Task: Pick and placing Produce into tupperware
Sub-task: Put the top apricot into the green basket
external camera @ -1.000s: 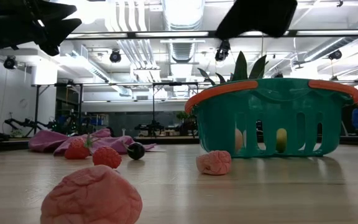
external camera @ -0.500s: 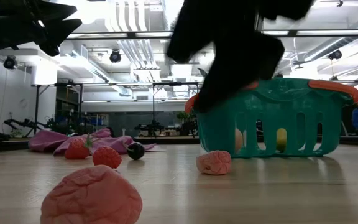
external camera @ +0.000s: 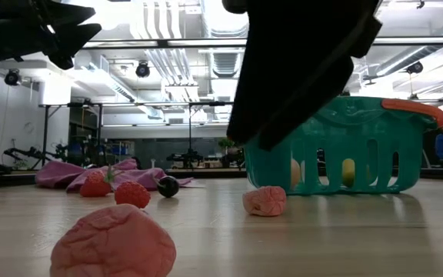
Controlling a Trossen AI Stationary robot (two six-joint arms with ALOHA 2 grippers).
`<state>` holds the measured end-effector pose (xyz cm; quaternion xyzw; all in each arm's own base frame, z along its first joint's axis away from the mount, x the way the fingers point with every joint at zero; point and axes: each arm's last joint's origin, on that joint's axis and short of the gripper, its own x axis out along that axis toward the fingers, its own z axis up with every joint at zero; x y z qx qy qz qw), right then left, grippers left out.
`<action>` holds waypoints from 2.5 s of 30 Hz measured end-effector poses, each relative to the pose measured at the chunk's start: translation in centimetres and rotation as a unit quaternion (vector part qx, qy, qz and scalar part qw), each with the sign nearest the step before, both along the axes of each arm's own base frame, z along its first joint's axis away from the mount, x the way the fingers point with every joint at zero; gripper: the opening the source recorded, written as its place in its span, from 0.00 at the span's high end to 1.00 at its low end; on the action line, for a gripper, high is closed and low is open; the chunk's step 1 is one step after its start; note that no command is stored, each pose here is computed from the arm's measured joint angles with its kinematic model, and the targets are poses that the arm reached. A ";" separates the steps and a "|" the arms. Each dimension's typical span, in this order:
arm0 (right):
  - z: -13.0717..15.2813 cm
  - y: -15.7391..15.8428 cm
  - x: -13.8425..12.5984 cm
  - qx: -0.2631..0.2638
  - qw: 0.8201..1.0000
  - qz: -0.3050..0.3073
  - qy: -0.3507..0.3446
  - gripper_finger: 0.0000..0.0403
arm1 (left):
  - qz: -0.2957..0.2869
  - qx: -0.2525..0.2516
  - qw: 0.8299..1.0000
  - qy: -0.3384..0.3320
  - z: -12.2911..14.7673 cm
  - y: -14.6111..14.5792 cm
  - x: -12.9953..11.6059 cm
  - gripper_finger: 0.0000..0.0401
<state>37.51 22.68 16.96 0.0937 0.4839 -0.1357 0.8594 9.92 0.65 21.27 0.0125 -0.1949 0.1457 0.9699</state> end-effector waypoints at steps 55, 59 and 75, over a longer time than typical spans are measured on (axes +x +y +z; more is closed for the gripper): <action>-4.5 -0.2 0.1 -0.027 0.998 -0.020 0.056 0.84 | 0.000 -0.001 1.000 0.000 0.0 0.0 0.0 0.50; -4.5 -0.2 0.1 -0.029 0.998 -0.014 0.058 0.88 | 0.000 0.000 1.000 0.000 0.0 0.0 0.0 0.50; 1.4 -0.3 -0.3 -0.044 0.998 0.046 -0.011 0.88 | 0.000 0.000 1.000 0.000 0.0 0.0 0.0 0.50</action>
